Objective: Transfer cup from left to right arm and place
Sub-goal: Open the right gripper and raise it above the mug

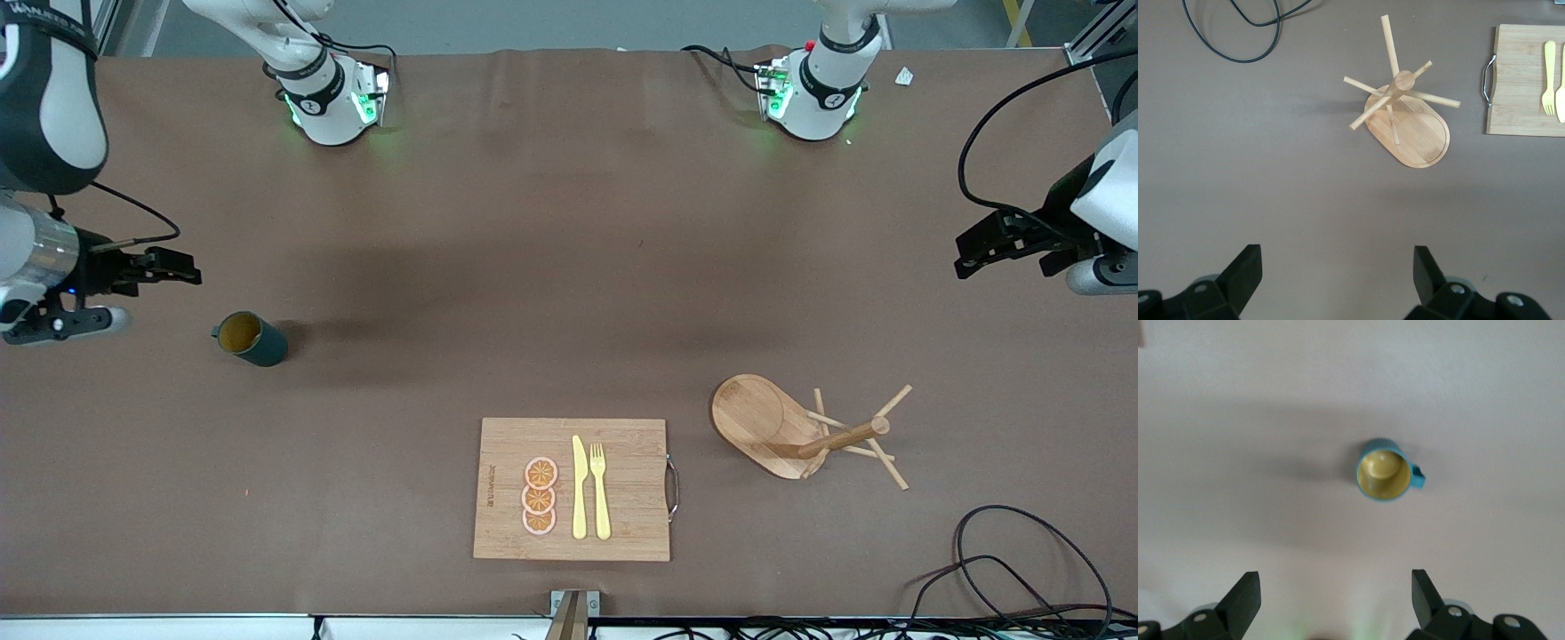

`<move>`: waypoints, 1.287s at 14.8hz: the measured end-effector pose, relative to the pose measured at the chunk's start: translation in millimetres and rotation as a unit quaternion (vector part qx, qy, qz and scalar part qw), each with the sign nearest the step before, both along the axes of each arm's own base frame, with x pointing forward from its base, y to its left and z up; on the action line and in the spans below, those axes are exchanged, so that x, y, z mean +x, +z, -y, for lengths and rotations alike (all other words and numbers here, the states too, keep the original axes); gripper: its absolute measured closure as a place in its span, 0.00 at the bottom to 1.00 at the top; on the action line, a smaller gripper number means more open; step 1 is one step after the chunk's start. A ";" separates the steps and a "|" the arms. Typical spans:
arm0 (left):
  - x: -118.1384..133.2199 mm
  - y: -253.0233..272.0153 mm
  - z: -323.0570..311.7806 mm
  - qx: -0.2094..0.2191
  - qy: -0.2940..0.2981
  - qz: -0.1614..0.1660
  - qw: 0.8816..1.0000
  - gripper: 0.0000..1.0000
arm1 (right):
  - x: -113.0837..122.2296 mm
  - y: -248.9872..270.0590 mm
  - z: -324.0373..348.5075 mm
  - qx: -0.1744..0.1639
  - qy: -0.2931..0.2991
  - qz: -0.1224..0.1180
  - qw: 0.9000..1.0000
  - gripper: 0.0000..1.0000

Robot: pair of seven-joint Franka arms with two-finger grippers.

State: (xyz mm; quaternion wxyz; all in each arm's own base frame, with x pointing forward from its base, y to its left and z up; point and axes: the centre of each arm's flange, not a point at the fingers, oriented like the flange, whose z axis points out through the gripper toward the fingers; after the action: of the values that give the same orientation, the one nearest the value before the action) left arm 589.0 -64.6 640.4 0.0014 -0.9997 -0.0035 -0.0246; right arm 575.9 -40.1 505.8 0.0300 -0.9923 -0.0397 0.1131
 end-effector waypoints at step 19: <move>0.0 0.0 0.1 0.000 0.000 0.000 1.000 0.00 | -26.5 122.4 2.4 -0.017 -0.078 0.048 0.996 0.00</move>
State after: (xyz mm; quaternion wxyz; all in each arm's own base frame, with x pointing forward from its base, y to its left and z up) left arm 589.0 -64.7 640.4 0.0014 -0.9997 -0.0035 -0.0246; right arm 549.4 -42.5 628.2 0.0196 -0.9970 0.0386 0.0635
